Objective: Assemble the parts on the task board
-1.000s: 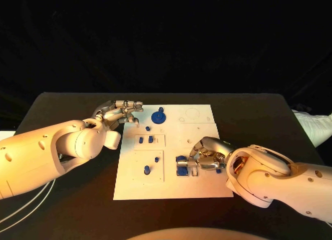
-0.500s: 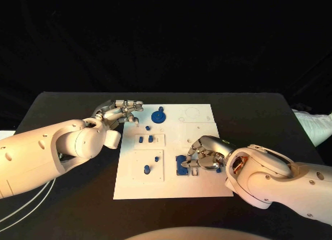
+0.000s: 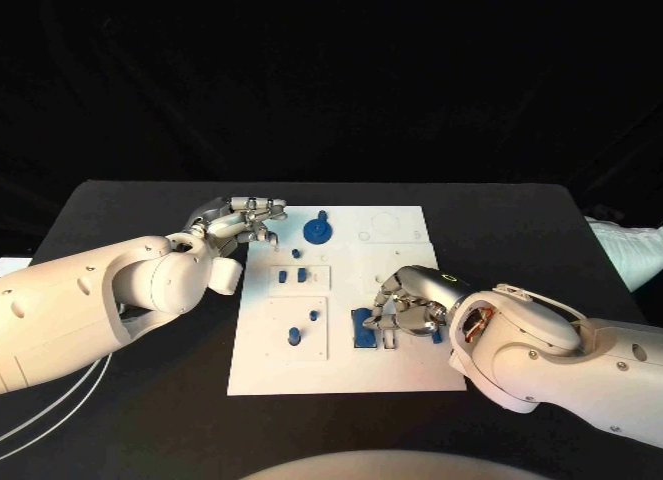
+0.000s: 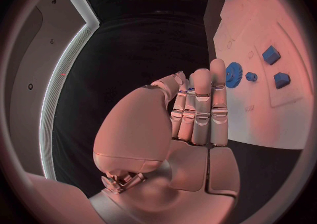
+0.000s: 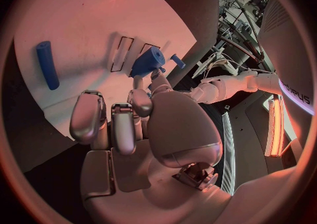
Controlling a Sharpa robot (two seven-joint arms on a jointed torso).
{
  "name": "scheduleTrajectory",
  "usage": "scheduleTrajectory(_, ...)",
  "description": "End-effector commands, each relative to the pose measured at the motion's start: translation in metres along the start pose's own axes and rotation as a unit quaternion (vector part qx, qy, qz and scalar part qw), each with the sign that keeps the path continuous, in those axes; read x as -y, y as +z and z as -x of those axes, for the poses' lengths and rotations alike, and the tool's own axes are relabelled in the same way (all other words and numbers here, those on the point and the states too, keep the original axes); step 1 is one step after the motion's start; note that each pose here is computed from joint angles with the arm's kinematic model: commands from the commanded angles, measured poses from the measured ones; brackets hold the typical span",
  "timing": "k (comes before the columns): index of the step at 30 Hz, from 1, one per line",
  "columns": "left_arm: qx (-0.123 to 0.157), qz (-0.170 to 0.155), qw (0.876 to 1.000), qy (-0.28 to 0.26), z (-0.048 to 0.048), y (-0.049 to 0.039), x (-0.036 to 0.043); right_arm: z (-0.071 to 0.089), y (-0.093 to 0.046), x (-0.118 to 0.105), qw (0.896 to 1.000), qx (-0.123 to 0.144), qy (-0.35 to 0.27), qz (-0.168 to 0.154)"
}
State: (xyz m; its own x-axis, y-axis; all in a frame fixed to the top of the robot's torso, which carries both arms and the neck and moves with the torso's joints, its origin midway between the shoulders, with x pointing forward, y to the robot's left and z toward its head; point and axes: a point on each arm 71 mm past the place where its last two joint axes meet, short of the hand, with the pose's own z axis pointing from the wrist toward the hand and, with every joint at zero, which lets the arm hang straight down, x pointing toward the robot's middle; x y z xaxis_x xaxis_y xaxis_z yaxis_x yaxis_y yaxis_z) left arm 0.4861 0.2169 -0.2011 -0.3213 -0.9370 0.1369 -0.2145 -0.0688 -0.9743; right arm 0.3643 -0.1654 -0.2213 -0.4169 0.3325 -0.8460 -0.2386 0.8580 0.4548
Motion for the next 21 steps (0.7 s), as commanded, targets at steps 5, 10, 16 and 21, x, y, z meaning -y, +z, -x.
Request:
scheduleTrajectory(5, -0.009, -0.002, 1.0, 0.001, -0.0009, -0.0006, 0.0005, -0.004, -0.001, 0.001, 1.0, -0.004, -0.019, -0.003)
scheduleTrajectory(10, -0.01, -0.002, 1.0, 0.001, -0.001, -0.0005, 0.0005, -0.001, -0.002, -0.005, 0.999, 0.018, 0.008, 0.033)
scheduleTrajectory(16, -0.01, -0.002, 1.0, 0.001, -0.0007, -0.0006, 0.0005, 0.0, -0.004, -0.007, 0.998, 0.022, 0.021, 0.058)
scheduleTrajectory(21, -0.01, -0.002, 1.0, 0.001, -0.0004, -0.0006, 0.0004, -0.002, -0.006, -0.006, 0.998, 0.001, 0.009, 0.06)
